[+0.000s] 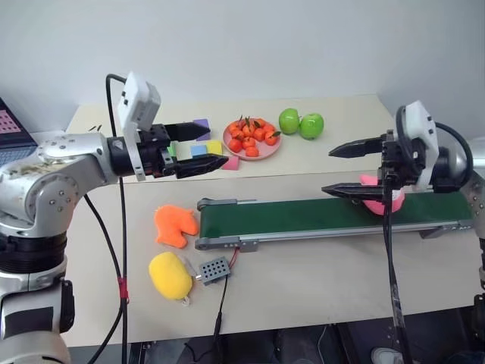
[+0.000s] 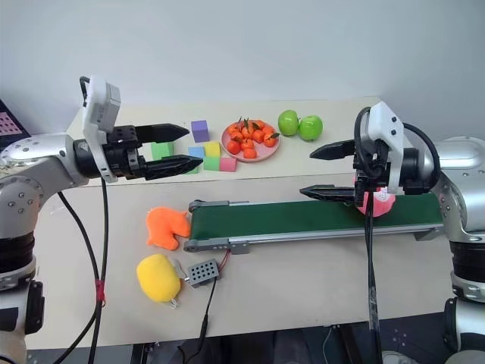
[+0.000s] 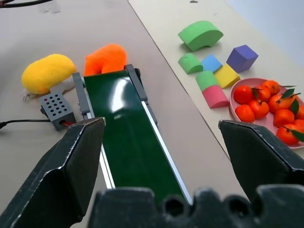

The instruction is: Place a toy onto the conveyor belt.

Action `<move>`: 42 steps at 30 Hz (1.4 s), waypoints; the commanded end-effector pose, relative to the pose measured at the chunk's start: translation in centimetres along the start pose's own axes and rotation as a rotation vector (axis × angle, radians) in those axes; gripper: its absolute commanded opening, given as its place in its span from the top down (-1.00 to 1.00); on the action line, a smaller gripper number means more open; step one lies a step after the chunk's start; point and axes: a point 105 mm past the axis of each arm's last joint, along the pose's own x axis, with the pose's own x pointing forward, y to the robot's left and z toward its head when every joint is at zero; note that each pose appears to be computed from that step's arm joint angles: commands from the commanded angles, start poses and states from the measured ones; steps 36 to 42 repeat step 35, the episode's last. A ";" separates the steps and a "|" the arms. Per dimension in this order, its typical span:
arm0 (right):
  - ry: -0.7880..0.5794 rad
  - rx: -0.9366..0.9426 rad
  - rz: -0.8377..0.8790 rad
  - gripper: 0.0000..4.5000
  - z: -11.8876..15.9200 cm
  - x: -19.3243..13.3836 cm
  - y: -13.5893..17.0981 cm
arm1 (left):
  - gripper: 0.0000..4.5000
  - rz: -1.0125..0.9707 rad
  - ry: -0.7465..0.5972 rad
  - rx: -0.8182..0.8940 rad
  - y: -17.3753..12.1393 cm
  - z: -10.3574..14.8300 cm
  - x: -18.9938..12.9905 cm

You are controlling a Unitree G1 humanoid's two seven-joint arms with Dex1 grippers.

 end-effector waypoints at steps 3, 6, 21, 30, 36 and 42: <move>-0.004 -0.040 -0.043 -1.00 1.1 -1.2 0.0 | -0.99 -0.018 -0.012 0.050 0.1 1.4 0.1; 0.002 -0.038 -0.051 -1.00 1.1 -1.3 0.1 | -0.99 -0.028 -0.008 0.056 0.2 1.5 0.4; 0.007 -0.028 -0.076 -1.00 1.5 -1.4 0.4 | -0.99 -0.048 -0.026 0.072 0.5 2.1 1.0; -0.004 0.009 -0.061 -1.00 0.8 -0.4 0.9 | -0.99 -0.047 0.021 0.058 0.2 -0.1 0.9; -0.006 0.027 -0.051 -1.00 0.4 -0.1 1.3 | -0.99 -0.080 0.025 0.031 -0.4 -0.7 1.0; -0.006 0.027 -0.051 -1.00 0.4 -0.1 1.3 | -0.99 -0.080 0.025 0.031 -0.4 -0.7 1.0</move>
